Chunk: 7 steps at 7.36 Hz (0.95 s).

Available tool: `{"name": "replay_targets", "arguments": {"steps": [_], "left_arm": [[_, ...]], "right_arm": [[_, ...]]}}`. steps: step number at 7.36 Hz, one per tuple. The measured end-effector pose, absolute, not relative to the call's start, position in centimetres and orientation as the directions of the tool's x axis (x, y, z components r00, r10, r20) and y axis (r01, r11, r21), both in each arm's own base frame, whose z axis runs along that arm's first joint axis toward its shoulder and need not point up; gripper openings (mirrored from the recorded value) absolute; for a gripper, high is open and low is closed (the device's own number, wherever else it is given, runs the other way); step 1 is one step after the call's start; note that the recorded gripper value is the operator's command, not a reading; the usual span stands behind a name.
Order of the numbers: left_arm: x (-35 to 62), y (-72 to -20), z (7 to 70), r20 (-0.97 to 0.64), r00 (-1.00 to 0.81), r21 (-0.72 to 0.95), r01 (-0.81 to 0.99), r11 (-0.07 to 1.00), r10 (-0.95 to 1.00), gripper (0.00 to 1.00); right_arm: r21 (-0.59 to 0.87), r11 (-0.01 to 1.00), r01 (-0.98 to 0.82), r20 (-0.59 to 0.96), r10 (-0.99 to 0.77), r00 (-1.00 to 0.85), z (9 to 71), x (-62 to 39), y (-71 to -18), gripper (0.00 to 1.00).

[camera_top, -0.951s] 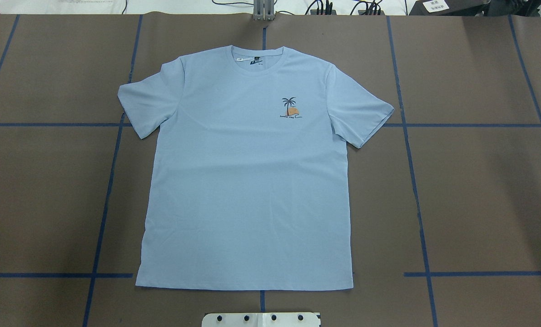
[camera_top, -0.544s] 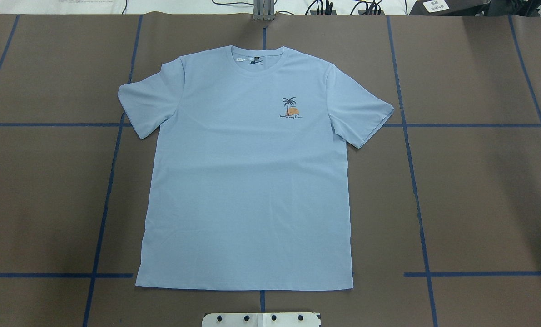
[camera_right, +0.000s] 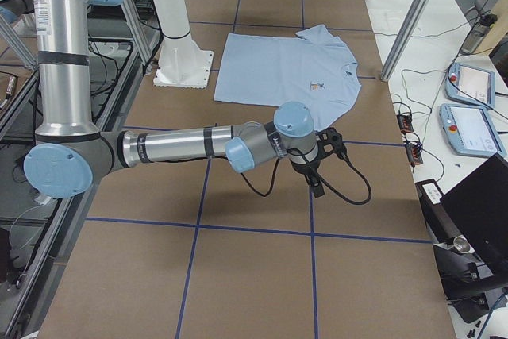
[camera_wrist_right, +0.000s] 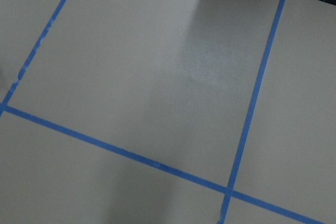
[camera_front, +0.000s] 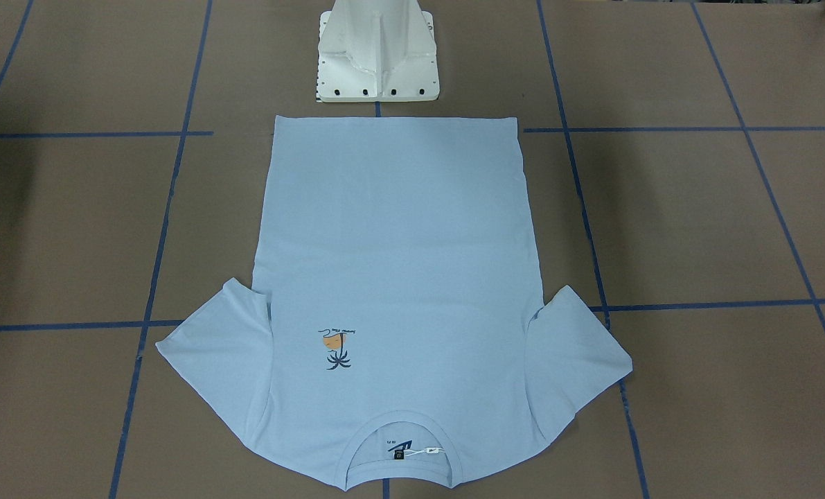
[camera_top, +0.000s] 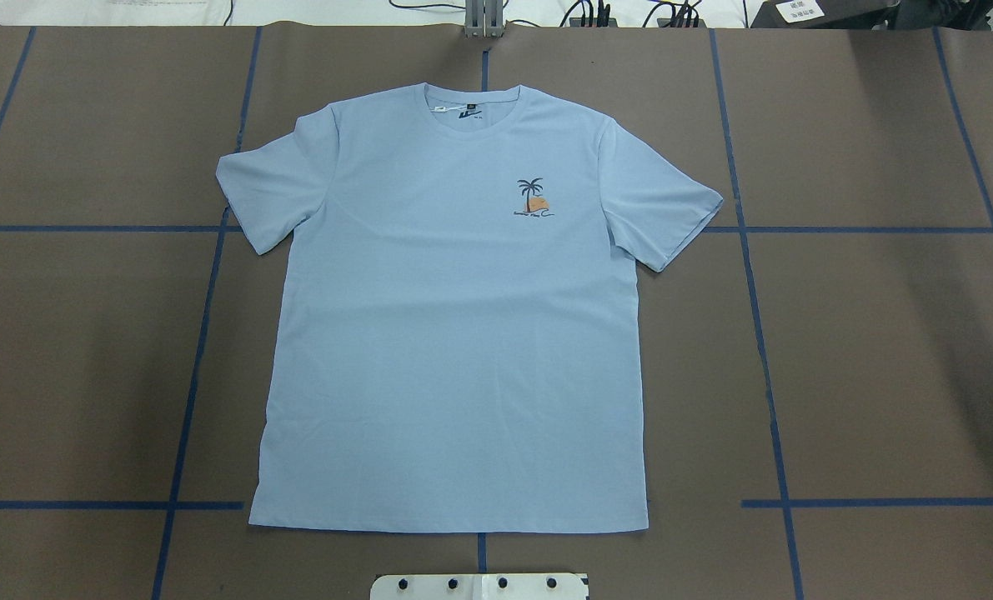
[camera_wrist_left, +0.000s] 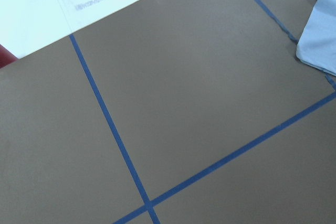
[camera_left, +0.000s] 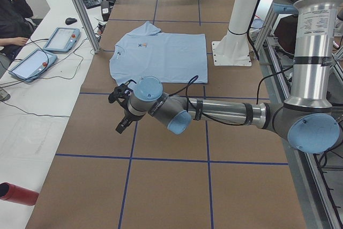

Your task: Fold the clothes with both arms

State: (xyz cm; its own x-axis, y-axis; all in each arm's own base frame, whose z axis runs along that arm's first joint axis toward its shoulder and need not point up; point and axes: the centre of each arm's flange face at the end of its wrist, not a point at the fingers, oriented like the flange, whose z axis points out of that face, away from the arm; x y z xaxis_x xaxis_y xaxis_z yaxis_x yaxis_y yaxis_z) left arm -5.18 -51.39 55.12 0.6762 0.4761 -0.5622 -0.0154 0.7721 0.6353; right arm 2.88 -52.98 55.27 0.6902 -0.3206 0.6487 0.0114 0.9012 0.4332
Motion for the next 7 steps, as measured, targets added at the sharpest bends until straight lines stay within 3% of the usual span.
{"name": "replay_targets", "arguments": {"steps": [2,5,7], "left_arm": [[-5.2,-51.6,54.9,-0.564,0.674,0.639,-0.009,0.769,0.477,1.00],[-5.2,-51.6,54.7,-0.563,0.674,0.643,-0.007,0.766,0.479,1.00],[-5.2,-51.6,54.6,-0.562,0.674,0.645,-0.007,0.765,0.480,1.00]], "right_arm": [[0.406,0.913,-0.045,0.705,-0.282,0.650,53.9,-2.0,-57.9,1.00],[0.337,0.920,-0.199,0.776,-0.152,0.612,47.9,-17.6,-61.1,0.99],[0.357,0.900,-0.251,0.766,-0.129,0.630,44.8,-28.4,-60.9,0.76]]}}
